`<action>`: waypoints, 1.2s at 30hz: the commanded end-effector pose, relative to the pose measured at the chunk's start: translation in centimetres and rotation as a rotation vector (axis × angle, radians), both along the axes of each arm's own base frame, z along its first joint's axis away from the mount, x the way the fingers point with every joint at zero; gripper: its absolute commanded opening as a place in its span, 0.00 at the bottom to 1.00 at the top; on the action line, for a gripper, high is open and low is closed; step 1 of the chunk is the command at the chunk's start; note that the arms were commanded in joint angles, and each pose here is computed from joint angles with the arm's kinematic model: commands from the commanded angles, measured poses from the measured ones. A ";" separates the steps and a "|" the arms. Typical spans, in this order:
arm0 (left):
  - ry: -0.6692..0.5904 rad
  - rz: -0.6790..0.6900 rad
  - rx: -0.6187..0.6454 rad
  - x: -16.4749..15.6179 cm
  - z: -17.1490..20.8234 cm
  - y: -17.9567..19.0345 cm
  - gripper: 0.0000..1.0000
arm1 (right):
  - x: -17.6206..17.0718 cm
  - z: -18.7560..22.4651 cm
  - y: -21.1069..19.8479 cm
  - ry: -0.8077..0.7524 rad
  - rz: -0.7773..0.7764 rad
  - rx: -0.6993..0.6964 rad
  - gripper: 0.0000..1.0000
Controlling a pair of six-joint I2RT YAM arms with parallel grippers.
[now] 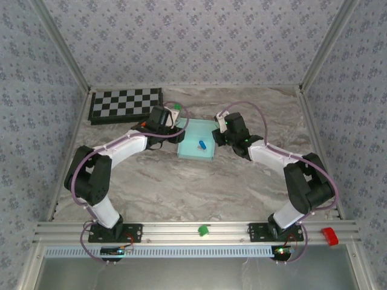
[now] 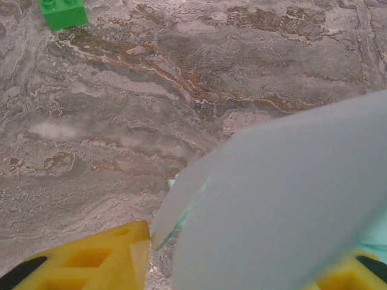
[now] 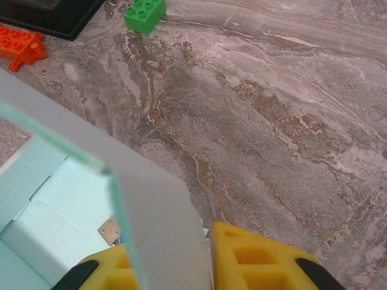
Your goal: Fold the paper box
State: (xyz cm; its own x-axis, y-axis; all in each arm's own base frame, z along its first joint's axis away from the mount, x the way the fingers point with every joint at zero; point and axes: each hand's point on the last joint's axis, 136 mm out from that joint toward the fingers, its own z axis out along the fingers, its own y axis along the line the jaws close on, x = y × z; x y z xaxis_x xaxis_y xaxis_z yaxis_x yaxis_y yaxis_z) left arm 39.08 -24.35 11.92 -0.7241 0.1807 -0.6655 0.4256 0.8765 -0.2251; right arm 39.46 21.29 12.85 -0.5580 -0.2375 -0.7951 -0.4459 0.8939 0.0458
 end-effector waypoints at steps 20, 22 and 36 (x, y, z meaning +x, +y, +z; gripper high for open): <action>-0.041 0.071 -0.137 1.0 1.3 -1.1 0.20 | 2.3 1.0 1.3 -0.059 -0.130 0.029 0.08; -0.045 0.080 -0.135 1.1 1.1 -1.1 0.19 | 2.6 0.9 1.5 -0.060 -0.126 0.022 0.08; -0.076 0.139 -0.158 2.2 0.6 -1.1 0.14 | 4.7 0.9 1.9 -0.071 -0.185 0.027 0.15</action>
State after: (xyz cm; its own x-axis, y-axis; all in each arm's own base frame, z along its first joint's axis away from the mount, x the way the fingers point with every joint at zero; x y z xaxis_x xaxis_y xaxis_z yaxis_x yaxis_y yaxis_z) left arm 40.70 -24.46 11.98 -0.7040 -0.0003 -0.7102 0.3154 0.8958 -0.3130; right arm 43.30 22.63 12.87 -0.5492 -0.1464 -0.8228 -0.3004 0.9533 0.0309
